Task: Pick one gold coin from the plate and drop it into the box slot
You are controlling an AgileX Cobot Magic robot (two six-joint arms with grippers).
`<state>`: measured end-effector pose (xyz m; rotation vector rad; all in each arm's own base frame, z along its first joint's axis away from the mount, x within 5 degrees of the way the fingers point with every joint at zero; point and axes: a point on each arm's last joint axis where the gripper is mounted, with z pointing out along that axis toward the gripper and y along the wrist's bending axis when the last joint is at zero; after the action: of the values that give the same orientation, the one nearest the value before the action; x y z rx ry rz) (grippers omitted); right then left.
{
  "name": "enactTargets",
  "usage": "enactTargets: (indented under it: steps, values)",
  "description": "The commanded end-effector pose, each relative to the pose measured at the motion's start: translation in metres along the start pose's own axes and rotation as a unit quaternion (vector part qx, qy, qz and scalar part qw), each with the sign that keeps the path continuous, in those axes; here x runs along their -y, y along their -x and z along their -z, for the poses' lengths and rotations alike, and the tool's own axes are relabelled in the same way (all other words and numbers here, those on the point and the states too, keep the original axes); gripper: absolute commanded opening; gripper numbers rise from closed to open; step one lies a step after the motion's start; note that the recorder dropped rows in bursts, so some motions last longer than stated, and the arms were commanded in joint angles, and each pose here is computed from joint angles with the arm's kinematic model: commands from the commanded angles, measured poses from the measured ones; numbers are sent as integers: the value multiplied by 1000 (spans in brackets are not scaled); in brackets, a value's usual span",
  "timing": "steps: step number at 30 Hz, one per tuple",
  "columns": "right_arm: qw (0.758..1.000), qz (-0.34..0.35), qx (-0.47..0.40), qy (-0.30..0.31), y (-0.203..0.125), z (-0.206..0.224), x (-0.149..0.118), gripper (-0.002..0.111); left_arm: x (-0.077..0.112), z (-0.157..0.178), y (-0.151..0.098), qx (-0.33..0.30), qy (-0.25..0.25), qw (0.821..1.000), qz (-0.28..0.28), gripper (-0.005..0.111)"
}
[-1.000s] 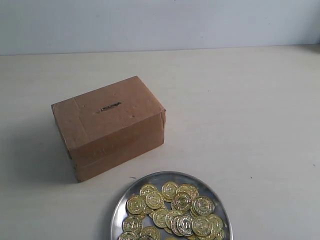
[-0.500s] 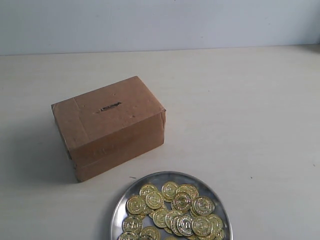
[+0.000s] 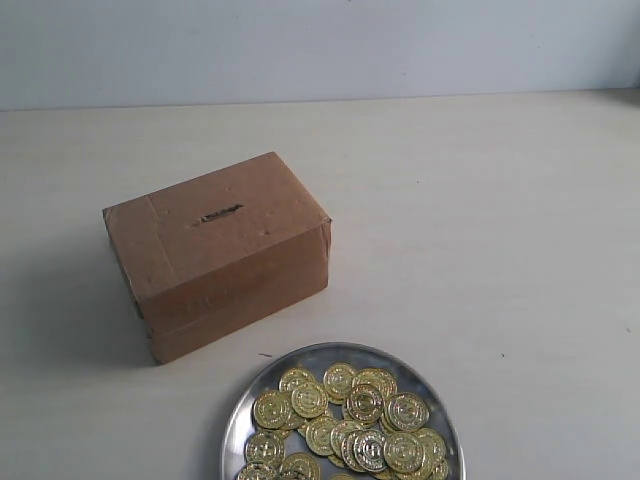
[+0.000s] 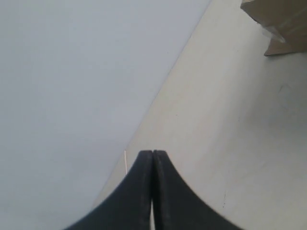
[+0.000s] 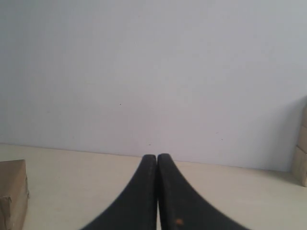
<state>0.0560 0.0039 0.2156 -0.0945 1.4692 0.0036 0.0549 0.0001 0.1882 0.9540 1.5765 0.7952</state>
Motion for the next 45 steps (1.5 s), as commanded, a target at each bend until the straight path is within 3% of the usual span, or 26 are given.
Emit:
enactTargets:
  steps: [1,2,4,5,6,7,9,10,17,28,45]
  values:
    - [1000,2,-12,-10,-4,0,2,0,-1,0,0,4,9,1000,11,0]
    - [1000,1,-14,-12,-4,0,2,0,-1,0,0,5,10,1000,19,0]
    - [1000,-21,-15,-12,-4,0,2,0,-2,0,1,10,16,993,115,0]
    - [1000,-24,-15,-12,-4,0,2,0,-2,0,1,12,11,972,233,0]
    - [1000,-24,-15,-12,-4,0,2,0,-1,0,1,12,9,954,299,0]
    - [1000,-24,-15,-12,-4,0,2,0,-1,0,1,13,7,916,402,0]
    - [1000,-24,-15,-12,-4,0,2,0,-1,0,1,13,6,872,489,0]
    - [1000,-24,-15,-12,-4,0,2,0,-1,0,1,14,6,861,509,0]
    - [999,-38,-18,-14,-5,0,2,0,-1,0,1,13,5,859,512,0]
    - [986,-74,-128,-78,-25,4,12,0,-1,0,1,14,6,859,512,0]
    - [983,-97,-135,-79,-27,5,11,0,4,0,-1,-12,-14,861,509,0]
